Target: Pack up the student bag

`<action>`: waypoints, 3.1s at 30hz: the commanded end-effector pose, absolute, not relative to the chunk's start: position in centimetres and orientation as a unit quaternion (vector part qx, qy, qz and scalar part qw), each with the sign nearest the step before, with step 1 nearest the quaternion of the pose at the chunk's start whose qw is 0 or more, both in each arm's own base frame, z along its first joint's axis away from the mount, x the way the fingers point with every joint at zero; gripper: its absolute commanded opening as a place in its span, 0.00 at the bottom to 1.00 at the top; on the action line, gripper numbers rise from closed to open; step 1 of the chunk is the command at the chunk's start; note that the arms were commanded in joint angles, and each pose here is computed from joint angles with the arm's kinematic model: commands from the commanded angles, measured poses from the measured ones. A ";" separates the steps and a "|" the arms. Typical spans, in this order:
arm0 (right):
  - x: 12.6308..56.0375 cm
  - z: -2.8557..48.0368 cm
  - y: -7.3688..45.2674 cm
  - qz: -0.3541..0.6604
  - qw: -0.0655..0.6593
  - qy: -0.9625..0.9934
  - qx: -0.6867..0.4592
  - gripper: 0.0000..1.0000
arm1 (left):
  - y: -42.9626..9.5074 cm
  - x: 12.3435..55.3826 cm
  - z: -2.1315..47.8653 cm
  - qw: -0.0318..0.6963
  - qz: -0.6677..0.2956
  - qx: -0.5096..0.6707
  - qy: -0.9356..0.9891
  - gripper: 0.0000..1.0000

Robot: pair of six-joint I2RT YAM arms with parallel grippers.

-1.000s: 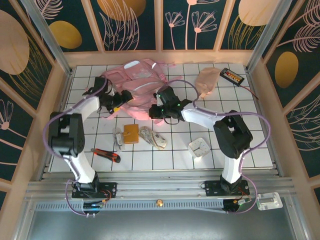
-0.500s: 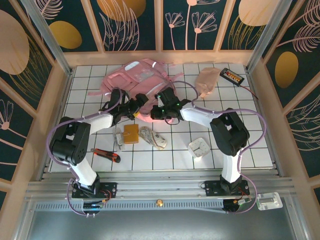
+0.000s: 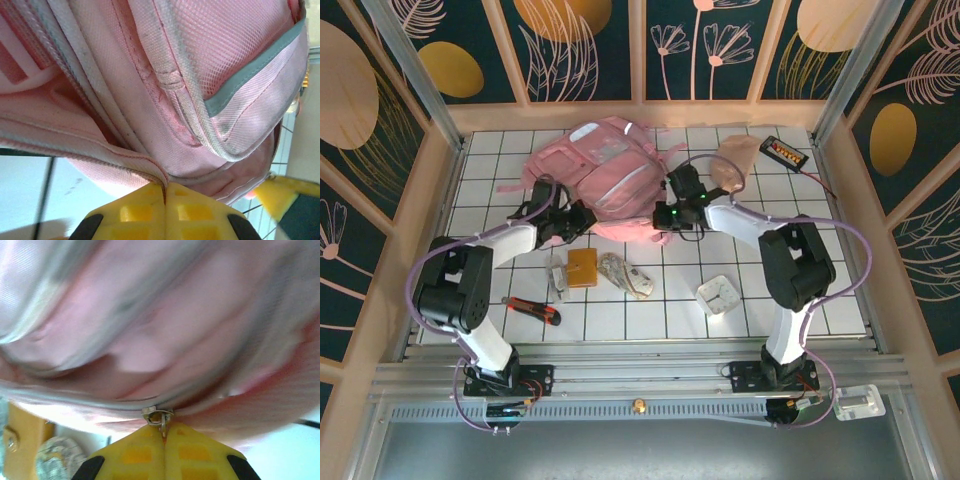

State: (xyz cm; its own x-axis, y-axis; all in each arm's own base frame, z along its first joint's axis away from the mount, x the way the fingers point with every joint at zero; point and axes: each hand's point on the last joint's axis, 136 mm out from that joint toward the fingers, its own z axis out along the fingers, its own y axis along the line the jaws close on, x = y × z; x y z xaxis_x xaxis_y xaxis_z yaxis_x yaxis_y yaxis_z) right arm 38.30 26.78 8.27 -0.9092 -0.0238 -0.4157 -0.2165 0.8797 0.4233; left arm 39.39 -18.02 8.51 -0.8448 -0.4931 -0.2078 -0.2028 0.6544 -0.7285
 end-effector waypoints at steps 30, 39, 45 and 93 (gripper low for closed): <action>38.6 6.8 36.7 0.329 0.186 0.913 -0.154 0.00 | -3.0 42.3 14.6 0.325 -0.260 -0.240 0.877 0.99; 38.6 6.4 37.4 0.338 0.182 0.910 -0.157 0.00 | -12.5 38.3 12.8 0.254 -0.406 -0.296 0.827 0.99; 38.6 6.3 37.6 0.341 0.186 0.908 -0.157 0.00 | -14.3 39.4 8.9 0.211 -0.394 -0.320 0.835 0.99; 58.9 7.4 21.5 -0.052 0.416 0.857 -0.300 0.00 | -11.2 33.7 3.8 0.175 -0.314 -0.213 0.908 0.00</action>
State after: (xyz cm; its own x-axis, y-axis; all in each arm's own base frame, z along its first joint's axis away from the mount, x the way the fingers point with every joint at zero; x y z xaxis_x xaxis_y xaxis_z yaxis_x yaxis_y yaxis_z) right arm 54.38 25.97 5.67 -0.5112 -0.5425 -0.6666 -0.5865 0.7872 -0.1908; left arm 35.48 -12.70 5.67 -0.8435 -0.4885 -0.2232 -0.2158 0.6888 -0.6921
